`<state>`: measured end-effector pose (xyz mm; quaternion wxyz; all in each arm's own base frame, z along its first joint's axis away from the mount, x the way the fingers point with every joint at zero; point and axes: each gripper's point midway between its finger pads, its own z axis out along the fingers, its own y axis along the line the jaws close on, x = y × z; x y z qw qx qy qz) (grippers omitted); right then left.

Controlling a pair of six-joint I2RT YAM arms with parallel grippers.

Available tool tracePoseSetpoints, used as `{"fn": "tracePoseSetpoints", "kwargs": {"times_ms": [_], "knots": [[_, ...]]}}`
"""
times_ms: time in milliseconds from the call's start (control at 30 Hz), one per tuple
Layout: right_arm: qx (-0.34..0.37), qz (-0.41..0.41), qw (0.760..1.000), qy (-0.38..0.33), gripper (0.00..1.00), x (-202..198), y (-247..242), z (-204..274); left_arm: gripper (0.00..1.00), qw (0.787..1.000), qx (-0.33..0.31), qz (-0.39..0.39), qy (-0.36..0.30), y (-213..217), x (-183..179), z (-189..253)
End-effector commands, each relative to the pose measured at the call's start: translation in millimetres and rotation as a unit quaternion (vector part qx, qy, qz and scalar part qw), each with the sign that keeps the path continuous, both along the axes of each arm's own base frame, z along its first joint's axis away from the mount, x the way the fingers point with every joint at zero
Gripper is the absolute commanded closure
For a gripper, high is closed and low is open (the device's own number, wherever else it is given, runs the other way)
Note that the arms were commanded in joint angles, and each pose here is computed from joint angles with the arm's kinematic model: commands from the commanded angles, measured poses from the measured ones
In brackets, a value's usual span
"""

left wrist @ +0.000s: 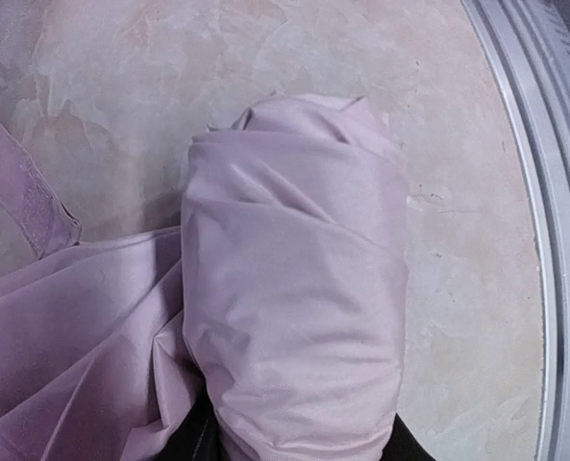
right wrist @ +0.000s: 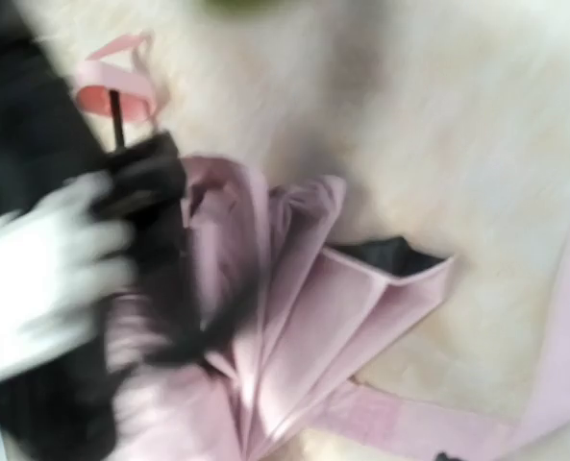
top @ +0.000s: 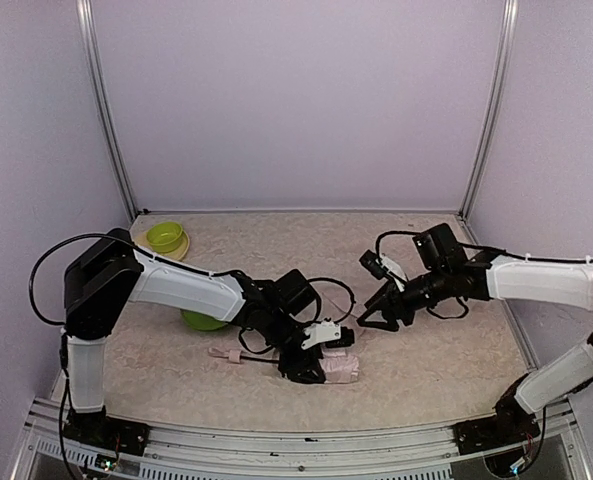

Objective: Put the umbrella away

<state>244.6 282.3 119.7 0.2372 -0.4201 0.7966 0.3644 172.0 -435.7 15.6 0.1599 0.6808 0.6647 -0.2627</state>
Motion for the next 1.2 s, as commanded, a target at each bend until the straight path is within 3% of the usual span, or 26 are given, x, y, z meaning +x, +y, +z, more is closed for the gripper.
{"fn": "tracePoseSetpoints", "kwargs": {"times_ms": [0, 167, 333, 567, 800, 967, 1067, 1167], "knots": [[-0.022, -0.017, 0.979, -0.203, 0.33, -8, -12, 21, 0.70, 0.961, 0.184, 0.036, 0.204, 81, -48, -80], [-0.040, 0.048, 0.924, -0.378, 0.31, -56, -7, 31, 0.69, 0.954, 0.189, 0.054, 0.228, 82, -40, -81], [-0.082, 0.130, 0.860, -0.487, 0.28, -86, 23, 15, 0.68, 0.954, 0.188, 0.053, 0.228, 81, -41, -79], [-0.191, 0.188, 0.830, -0.490, 0.23, -68, 50, -34, 0.68, 0.952, 0.195, 0.052, 0.232, 85, -45, -84], [-0.219, 0.239, 0.821, -0.470, 0.25, -73, 54, -70, 0.68, 0.952, 0.188, 0.048, 0.237, 83, -46, -82], [-0.233, 0.247, 0.838, -0.427, 0.39, -76, 59, -92, 0.68, 0.953, 0.179, 0.041, 0.243, 80, -48, -79], [-0.229, 0.240, 0.851, -0.407, 0.63, -77, 64, -96, 0.67, 0.956, 0.146, 0.028, 0.254, 71, -51, -67], [-0.234, 0.241, 0.861, -0.381, 0.85, -80, 64, -101, 0.55, 0.960, 0.105, 0.034, 0.257, 61, -44, -54]]}}
